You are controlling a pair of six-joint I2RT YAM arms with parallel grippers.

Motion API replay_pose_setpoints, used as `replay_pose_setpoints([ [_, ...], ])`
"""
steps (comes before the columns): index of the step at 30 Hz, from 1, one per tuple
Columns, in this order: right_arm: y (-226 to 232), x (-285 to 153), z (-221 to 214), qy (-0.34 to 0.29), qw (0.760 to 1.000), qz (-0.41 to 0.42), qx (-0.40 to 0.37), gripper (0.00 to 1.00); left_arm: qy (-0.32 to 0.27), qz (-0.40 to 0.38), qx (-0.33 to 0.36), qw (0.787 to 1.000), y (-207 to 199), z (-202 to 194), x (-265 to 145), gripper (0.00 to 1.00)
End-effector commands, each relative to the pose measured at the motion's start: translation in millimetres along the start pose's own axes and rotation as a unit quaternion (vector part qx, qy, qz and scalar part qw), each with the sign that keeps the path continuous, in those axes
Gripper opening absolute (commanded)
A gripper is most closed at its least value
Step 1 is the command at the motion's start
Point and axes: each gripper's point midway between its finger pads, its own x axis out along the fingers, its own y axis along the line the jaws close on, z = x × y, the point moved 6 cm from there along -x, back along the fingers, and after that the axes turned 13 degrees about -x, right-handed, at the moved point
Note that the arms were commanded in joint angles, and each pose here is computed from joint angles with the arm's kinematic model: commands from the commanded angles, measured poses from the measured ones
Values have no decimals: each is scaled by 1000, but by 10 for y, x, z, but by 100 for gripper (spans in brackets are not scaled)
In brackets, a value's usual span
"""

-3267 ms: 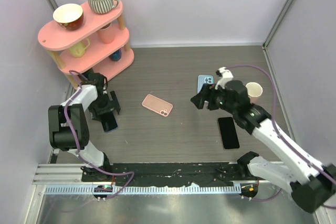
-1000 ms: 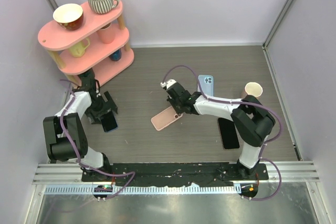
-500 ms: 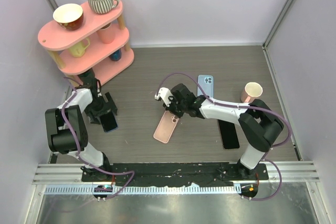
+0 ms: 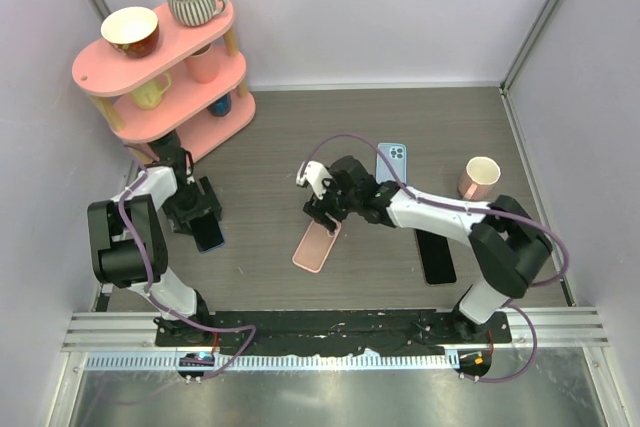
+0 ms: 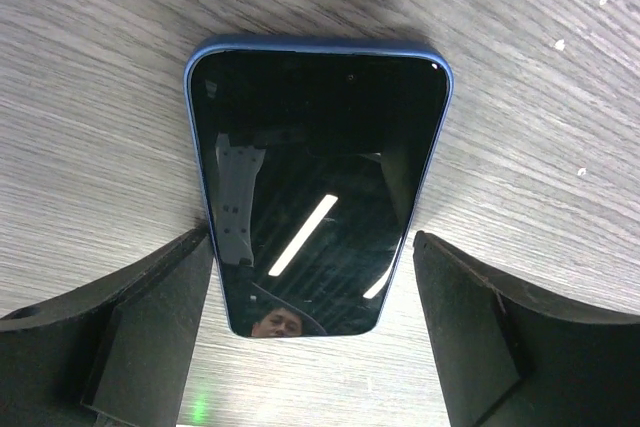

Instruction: Put the phone into the phone case

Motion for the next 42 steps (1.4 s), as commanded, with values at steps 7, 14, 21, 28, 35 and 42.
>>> replay_pose_setpoints([
  [7, -303, -669, 668, -149, 980, -119, 64, 79, 2, -34, 2, 999, -117, 74, 15, 71],
  [14, -244, -1016, 646, -236, 933, -174, 209, 79, -6, -74, -1, 997, -192, 35, -140, 52],
  [21, -235, -1316, 320, -200, 885, -256, 333, 78, -9, -93, 39, 995, -300, -97, -333, 38],
  [28, -173, -1435, -82, -147, 835, -328, 417, 77, -14, -138, 140, 980, -815, -478, -621, 25],
  [35, -65, -1593, -295, -161, 815, -346, 436, 77, -28, -224, 256, 940, -1483, -1103, -1002, 20],
  [42, 34, -1713, -455, -188, 799, -353, 449, 77, -44, -246, 379, 891, -1886, -1648, -1056, 18],
])
